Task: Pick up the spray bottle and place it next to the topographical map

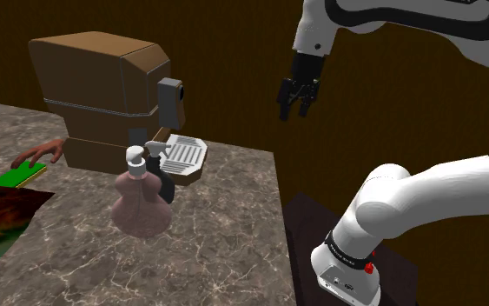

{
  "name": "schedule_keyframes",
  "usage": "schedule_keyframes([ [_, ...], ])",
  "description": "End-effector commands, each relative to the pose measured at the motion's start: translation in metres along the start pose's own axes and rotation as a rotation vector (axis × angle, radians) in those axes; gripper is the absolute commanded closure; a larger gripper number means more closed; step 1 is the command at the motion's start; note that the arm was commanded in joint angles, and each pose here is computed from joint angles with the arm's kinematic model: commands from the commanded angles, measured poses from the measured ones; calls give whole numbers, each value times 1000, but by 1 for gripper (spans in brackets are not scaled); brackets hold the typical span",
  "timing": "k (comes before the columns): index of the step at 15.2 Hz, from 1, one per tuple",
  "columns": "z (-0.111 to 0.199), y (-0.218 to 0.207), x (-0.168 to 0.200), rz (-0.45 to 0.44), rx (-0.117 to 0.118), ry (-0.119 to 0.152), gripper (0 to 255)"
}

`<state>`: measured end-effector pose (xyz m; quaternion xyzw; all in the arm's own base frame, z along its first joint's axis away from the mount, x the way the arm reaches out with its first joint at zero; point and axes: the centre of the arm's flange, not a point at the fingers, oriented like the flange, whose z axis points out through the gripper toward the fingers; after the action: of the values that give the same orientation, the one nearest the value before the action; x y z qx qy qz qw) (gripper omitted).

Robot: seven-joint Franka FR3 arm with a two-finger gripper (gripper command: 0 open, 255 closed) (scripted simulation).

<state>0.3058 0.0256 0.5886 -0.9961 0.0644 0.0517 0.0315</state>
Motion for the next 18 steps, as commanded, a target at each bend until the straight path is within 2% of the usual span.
schedule_keyframes([
  [1, 0, 0, 0, 0, 0, 0, 0],
  [18, 151, -83, 93, -432, 66, 315, 0],
])
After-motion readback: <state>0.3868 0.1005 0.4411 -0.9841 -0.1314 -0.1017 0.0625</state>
